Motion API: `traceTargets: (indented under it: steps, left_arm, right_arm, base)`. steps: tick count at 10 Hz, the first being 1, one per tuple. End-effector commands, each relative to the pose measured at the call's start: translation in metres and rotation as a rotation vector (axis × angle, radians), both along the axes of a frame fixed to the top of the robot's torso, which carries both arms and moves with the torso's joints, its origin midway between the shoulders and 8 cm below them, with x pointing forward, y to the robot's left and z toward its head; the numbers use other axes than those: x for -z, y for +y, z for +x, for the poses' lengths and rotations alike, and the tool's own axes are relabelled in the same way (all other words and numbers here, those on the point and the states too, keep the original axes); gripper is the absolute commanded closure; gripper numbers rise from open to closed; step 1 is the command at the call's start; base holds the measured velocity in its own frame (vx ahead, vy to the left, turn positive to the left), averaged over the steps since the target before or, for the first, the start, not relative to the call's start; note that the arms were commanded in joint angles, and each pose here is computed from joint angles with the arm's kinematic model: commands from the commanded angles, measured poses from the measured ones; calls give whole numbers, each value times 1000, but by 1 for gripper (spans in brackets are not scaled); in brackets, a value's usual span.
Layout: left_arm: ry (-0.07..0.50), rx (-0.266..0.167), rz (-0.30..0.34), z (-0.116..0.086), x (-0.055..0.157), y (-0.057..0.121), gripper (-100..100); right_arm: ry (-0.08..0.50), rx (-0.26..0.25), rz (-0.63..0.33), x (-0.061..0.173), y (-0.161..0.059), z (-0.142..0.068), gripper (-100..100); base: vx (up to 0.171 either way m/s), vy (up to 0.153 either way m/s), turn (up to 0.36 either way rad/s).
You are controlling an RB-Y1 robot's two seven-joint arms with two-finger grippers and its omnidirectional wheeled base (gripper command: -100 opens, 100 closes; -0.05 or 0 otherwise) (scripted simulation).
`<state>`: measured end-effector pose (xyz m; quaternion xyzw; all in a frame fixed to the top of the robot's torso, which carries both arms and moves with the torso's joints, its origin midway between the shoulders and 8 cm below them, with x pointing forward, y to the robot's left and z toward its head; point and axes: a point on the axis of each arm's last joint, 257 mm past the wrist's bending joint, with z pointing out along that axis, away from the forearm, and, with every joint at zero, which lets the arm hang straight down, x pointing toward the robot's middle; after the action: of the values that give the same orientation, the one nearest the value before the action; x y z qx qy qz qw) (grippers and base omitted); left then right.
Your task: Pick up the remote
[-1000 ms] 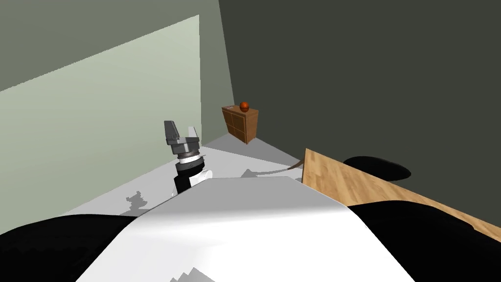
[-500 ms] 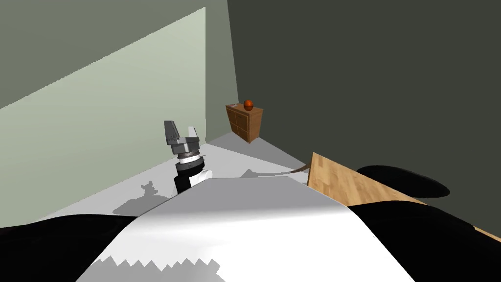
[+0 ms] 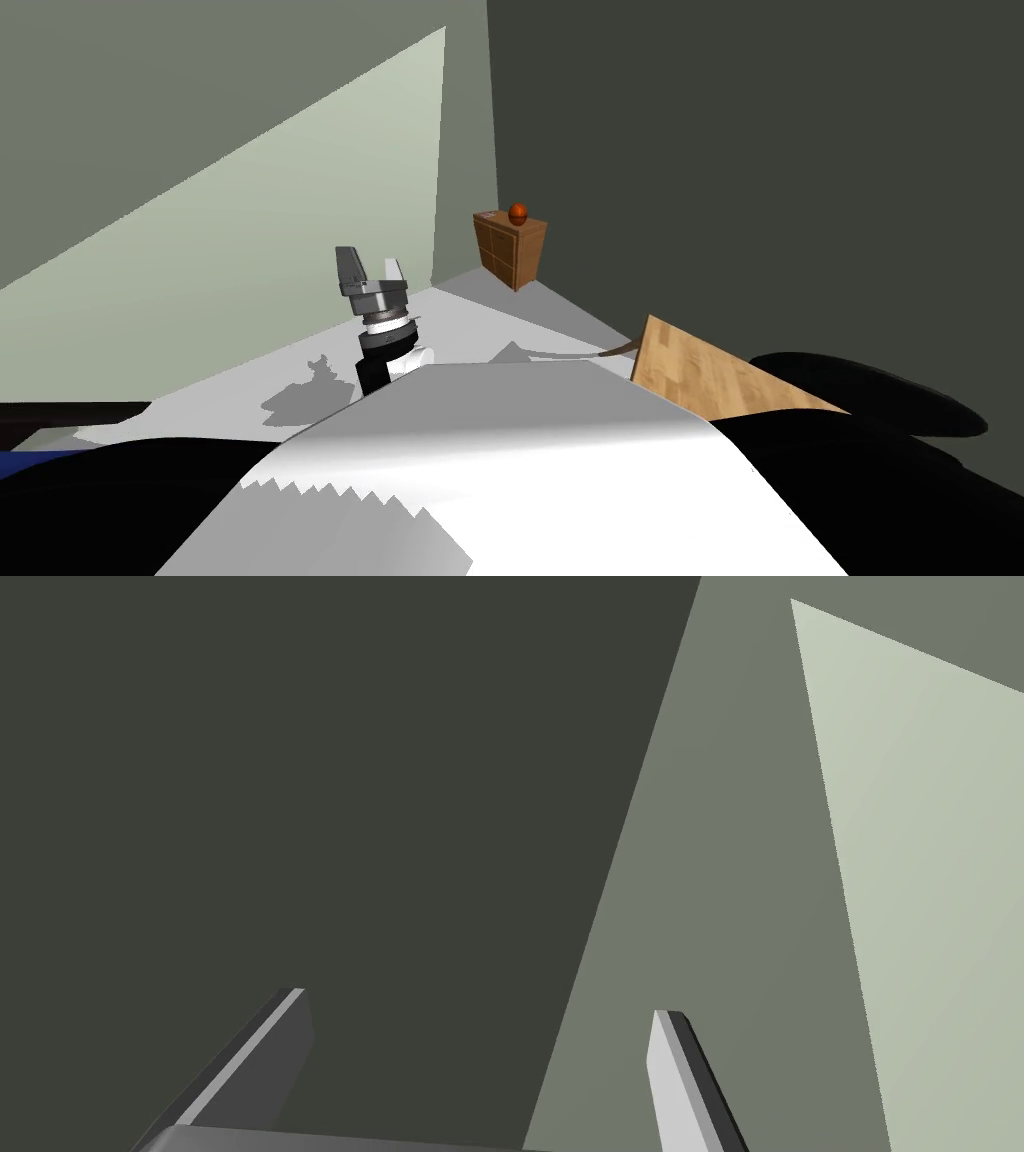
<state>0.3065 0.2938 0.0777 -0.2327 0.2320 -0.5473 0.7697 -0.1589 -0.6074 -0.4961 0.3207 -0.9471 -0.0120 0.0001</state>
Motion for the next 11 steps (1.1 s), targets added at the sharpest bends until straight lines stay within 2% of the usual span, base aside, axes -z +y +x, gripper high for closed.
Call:
traceTargets:
  steps: [1,2,3,4,5,7,8,9,10,11]
  left_arm:
    - [0,0,0,0,0,0,0]
    - [0,0,0,0,0,0,0]
    - [0,0,0,0,0,0,0]
    - [0,0,0,0,0,0,0]
    - [0,0,0,0,0,0,0]
    - [0,0,0,0,0,0,0]
    - [0,0,0,0,0,0,0]
    - [0,0,0,0,0,0,0]
    - [0,0,0,0,0,0,0]
    - [0,0,0,0,0,0,0]
  right_arm:
    - [1,43,5,4,5,-6,-100]
    - [-8,34,0,4,3,0,-100]
    - [0,83,6,7,9,-10,-100]
    - [-8,73,1,7,7,-5,-100]
    - [3,125,7,10,14,-17,-100]
    - [-8,112,0,9,9,-10,-100]
    - [2,164,4,12,16,-21,-100]
    - [-3,155,0,11,13,-18,-100]
    - [14,209,6,13,21,-32,-100]
    - [11,199,2,13,19,-29,-100]
  base:
    - [-73,29,262]
    - [-78,13,160]
    - [-100,7,239]
    - [-83,4,128]
    - [-109,27,261]
    - [-61,9,64]
    - [-68,15,309]
    - [-72,10,136]
    - [-105,24,200]
    - [-97,18,138]
